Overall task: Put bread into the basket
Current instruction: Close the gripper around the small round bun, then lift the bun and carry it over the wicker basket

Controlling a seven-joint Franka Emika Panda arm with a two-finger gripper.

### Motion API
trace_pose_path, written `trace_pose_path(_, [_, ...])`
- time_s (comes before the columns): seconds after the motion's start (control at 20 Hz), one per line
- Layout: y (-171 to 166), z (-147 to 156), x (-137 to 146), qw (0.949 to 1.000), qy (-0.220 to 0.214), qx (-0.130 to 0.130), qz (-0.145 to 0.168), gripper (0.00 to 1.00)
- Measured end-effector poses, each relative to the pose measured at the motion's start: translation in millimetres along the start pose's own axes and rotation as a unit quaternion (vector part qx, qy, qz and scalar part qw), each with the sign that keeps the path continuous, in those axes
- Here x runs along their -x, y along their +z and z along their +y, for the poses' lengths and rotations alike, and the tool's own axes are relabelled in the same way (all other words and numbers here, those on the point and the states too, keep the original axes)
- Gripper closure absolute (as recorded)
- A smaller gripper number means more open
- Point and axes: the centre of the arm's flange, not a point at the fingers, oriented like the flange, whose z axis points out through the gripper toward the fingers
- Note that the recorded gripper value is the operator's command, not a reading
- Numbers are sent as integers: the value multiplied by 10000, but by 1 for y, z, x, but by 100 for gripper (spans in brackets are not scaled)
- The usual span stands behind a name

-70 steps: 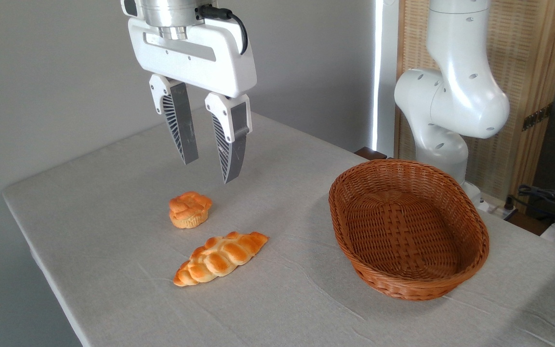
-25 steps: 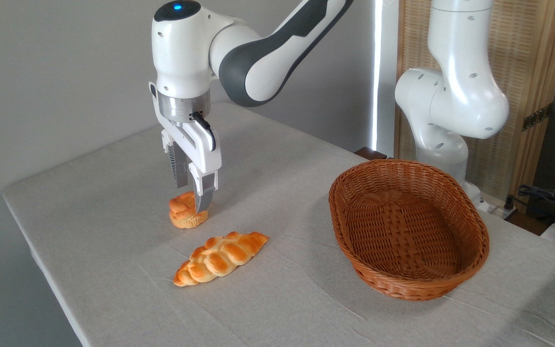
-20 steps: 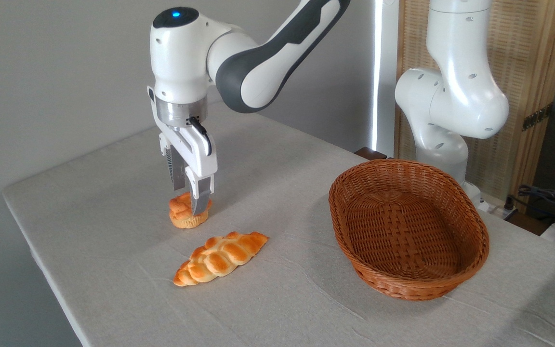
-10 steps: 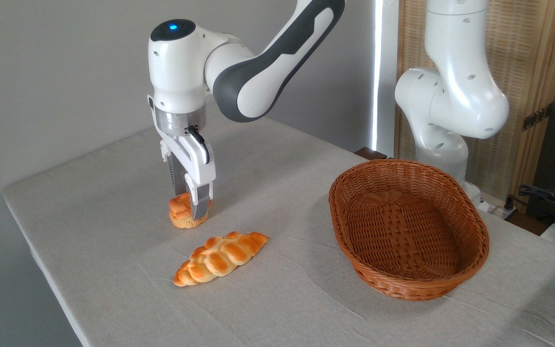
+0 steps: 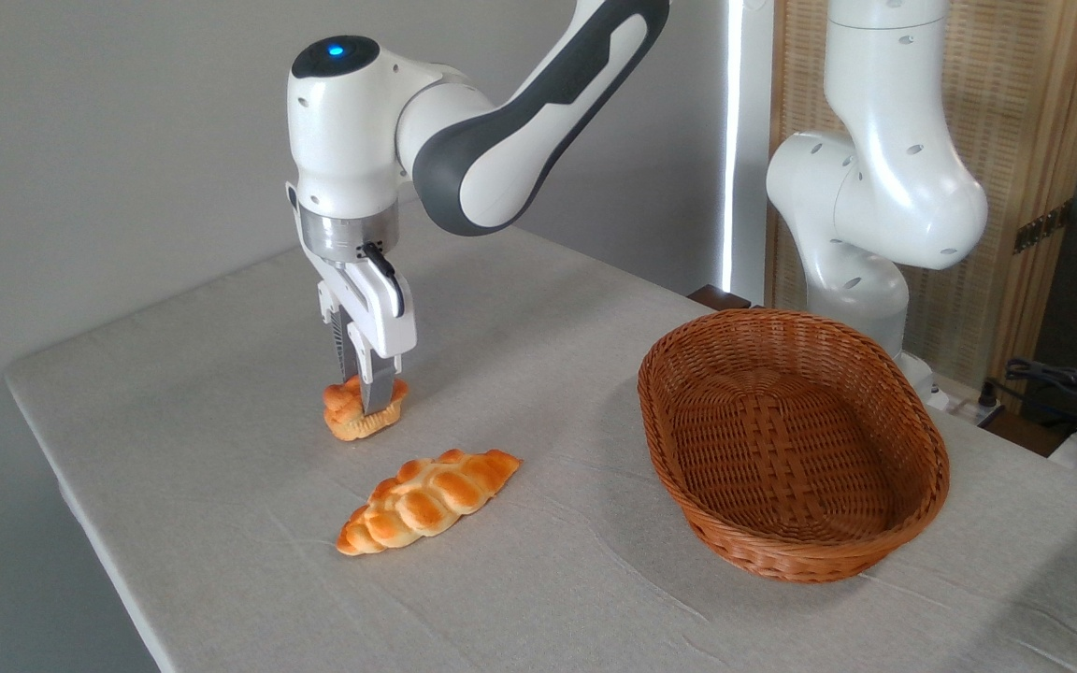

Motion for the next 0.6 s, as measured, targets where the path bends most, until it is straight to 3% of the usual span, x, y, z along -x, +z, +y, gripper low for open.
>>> trace_pose_path(0.15, [-26,-6,3,9999,-66,-68,47,85])
trace_pose_path(0.3, [-69,-21,29,10000,26,-25,-91,84])
trace_pose_path(0.45, [-119,-39,77,9981,515,213,-272,82])
trace_pose_path(0.6, [-169,-58,151,9910,1099,630,-433,82])
